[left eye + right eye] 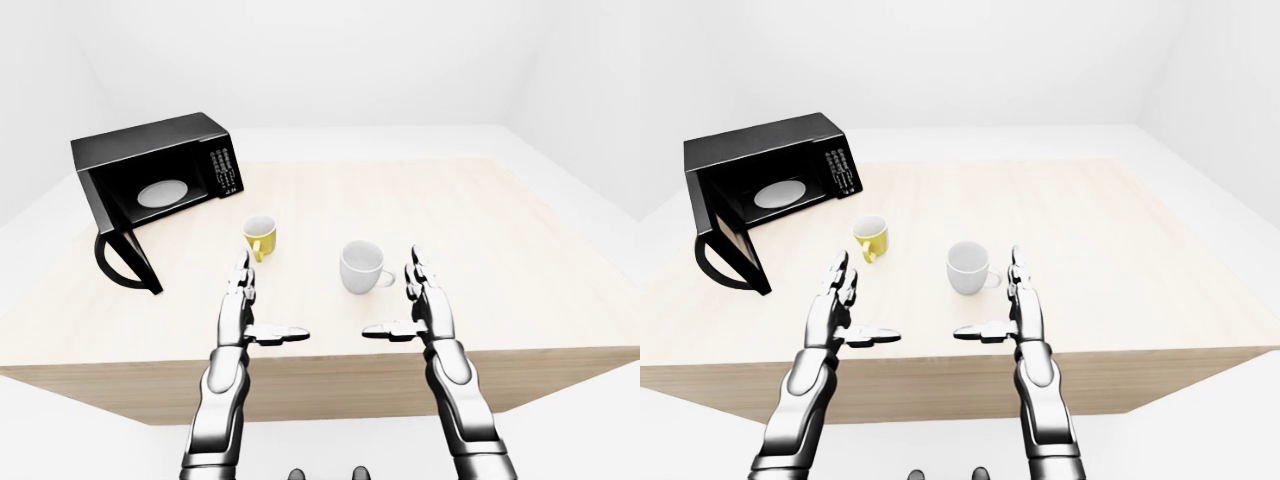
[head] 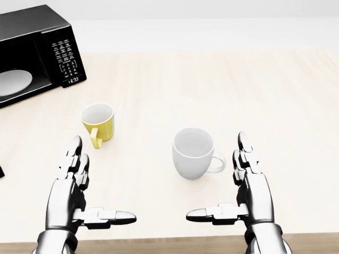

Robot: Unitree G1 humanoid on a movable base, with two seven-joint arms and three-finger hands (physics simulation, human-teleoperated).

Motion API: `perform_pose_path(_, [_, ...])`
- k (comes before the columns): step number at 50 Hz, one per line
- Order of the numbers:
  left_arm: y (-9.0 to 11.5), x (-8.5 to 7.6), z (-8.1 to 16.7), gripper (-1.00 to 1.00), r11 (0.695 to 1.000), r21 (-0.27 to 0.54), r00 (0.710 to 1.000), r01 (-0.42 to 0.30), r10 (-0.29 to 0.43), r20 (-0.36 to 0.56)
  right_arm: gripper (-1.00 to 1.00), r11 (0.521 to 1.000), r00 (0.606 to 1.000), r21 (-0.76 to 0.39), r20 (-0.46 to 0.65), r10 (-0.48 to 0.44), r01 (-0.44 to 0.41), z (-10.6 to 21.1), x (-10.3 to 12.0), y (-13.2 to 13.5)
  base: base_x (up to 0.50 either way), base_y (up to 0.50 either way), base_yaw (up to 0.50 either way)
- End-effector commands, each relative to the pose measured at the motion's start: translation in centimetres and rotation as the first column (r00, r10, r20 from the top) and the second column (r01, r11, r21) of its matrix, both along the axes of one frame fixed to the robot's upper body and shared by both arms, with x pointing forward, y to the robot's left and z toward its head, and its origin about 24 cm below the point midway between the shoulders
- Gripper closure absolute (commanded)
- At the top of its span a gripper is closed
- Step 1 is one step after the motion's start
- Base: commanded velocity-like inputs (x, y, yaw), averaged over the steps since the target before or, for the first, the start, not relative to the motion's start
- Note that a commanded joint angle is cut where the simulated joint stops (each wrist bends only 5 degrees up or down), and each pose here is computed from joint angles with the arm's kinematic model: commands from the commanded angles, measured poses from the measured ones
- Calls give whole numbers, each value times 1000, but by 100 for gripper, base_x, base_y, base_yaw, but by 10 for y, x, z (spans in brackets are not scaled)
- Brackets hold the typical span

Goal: Close the microwave.

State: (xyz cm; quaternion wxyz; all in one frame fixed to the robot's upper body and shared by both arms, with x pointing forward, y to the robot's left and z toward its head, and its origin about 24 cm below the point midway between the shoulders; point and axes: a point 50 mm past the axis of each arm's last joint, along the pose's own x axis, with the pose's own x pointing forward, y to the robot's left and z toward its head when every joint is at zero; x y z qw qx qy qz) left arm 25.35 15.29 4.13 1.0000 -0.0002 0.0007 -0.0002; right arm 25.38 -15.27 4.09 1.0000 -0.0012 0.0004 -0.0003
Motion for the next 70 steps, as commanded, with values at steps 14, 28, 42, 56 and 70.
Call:
perform_pose_path(14, [4, -2, -1, -100, 1000, 4, 1000, 7, -7, -5, -100, 1000, 1000, -6, -1, 1, -1, 0, 0, -6, 0, 0, 0])
perform_pose_path(28, [2, -10, 9, -100, 1000, -15, 1000, 19, -19, 13, -100, 1000, 1000, -8, 4, 11, -11, 5, -5, -3, 0, 0, 0])
perform_pose_path(42, [14, -93, 104, -100, 1000, -19, 932, -23, 29, 361, -100, 998, 914, -41, 402, 53, -40, 111, -82, 6, 0, 0, 0])
perform_pose_path(56, [30, -129, 133, -100, 997, -47, 882, -64, 79, 465, -100, 999, 851, -17, 523, 37, -33, 143, -110, 4, 0, 0, 0])
perform_pose_path(70, [28, -129, 132, -100, 998, -43, 884, -56, 69, 463, -100, 999, 858, -24, 512, 36, -27, 140, -107, 5, 0, 0, 0])
